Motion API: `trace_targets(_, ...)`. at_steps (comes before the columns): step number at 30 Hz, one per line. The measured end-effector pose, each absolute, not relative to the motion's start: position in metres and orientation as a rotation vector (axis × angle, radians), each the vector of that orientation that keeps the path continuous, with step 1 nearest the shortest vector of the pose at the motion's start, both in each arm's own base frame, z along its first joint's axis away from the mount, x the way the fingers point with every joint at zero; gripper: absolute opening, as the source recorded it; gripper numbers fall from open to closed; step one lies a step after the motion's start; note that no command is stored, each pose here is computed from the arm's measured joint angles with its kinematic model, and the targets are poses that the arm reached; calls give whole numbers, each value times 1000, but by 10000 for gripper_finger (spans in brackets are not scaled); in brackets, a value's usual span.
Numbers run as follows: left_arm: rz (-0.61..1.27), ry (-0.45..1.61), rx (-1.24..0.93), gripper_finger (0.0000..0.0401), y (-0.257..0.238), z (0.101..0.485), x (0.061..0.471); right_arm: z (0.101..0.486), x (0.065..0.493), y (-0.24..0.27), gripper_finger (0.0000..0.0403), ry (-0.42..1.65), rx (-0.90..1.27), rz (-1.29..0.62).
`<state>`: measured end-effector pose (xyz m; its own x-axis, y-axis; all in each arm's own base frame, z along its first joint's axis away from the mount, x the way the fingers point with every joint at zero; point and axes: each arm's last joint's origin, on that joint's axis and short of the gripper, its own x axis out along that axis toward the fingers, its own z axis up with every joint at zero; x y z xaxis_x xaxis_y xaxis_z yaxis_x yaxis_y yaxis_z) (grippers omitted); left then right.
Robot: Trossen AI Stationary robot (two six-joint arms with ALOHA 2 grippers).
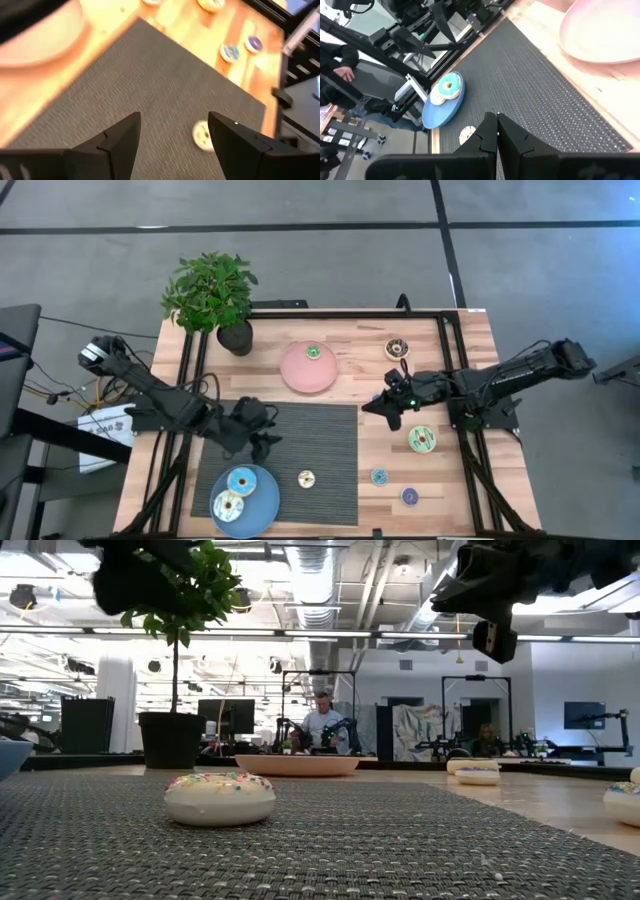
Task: Pick & Place donuts
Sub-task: Put the big black donut on the blue plate
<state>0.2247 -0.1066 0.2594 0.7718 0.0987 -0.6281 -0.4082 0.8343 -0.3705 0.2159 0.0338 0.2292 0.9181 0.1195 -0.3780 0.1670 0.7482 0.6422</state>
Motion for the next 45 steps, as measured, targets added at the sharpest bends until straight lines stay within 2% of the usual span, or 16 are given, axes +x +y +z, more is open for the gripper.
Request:
trace_targets(6, 410, 543, -529, 226, -88, 262, 234, 226, 216, 25, 0, 435, 733, -78)
trace_targets(12, 321, 611, -551, 226, -86, 261, 236, 220, 213, 20, 0, 507, 667, -85)
trace_targets(21, 418, 427, -549, 226, -82, 271, 243, 219, 213, 16, 0, 520, 550, -53)
trace_targets(27, 423, 433, -561, 222, -70, 272, 248, 219, 214, 5, 8, 506, 589, -106)
trace_targets(32, 369, 487, -478, 172, -54, 271, 254, 219, 214, -2, 40, 490, 598, -136)
trace_targets(39, 279, 551, -262, 23, -36, 270, 258, 226, 217, -12, 96, 401, 611, -157)
trace_targets(45, 157, 581, -130, 4, -31, 271, 259, 231, 218, -19, 123, 336, 616, -172)
